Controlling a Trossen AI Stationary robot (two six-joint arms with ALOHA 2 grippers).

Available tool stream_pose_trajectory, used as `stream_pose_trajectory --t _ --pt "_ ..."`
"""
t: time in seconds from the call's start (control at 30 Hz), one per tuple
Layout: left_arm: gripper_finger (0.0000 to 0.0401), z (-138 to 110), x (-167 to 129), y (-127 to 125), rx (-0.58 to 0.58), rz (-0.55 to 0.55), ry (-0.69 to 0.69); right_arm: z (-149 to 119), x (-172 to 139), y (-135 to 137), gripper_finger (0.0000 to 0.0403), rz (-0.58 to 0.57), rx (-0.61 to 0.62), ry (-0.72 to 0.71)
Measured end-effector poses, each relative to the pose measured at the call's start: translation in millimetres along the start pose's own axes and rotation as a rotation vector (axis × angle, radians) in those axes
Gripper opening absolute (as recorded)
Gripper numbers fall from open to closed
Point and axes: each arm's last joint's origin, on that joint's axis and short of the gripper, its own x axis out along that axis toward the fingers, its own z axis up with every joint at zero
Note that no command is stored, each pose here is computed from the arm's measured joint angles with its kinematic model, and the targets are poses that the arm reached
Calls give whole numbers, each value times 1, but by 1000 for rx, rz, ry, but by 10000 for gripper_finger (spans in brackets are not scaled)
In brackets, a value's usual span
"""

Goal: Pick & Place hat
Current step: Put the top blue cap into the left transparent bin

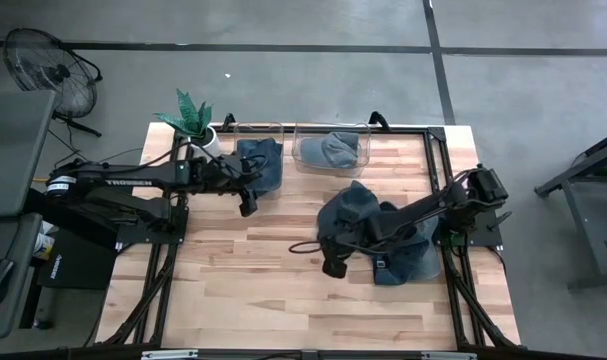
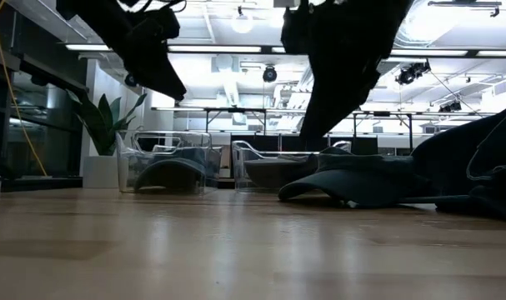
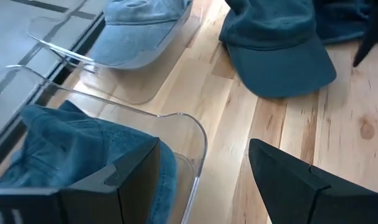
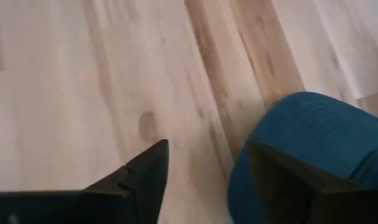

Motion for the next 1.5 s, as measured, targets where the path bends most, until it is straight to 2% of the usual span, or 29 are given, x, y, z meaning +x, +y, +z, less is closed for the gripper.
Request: stream_pose_trajectory --t 0.23,0.5,0.63,0.83,1.13,1.27,1.5 --pt "241 -18 10 -1 6 -11 32 -10 15 10 228 -124 -15 -30" --pt "241 -27 17 -1 5 -21 -23 -9 25 31 227 -224 -55 -52" --pt "241 -30 19 -2 3 -25 -41 -3 30 43 226 -338 -104 32" --pt "241 -33 23 -3 14 -48 -102 7 46 59 226 -491 -67 175" --pt "241 -26 22 -3 126 -51 -179 9 81 68 226 -611 3 275" --pt "241 -28 22 -5 186 -120 -165 10 82 62 226 -656 49 294" --pt "241 -31 24 -10 203 -256 -144 11 84 52 226 -691 60 323"
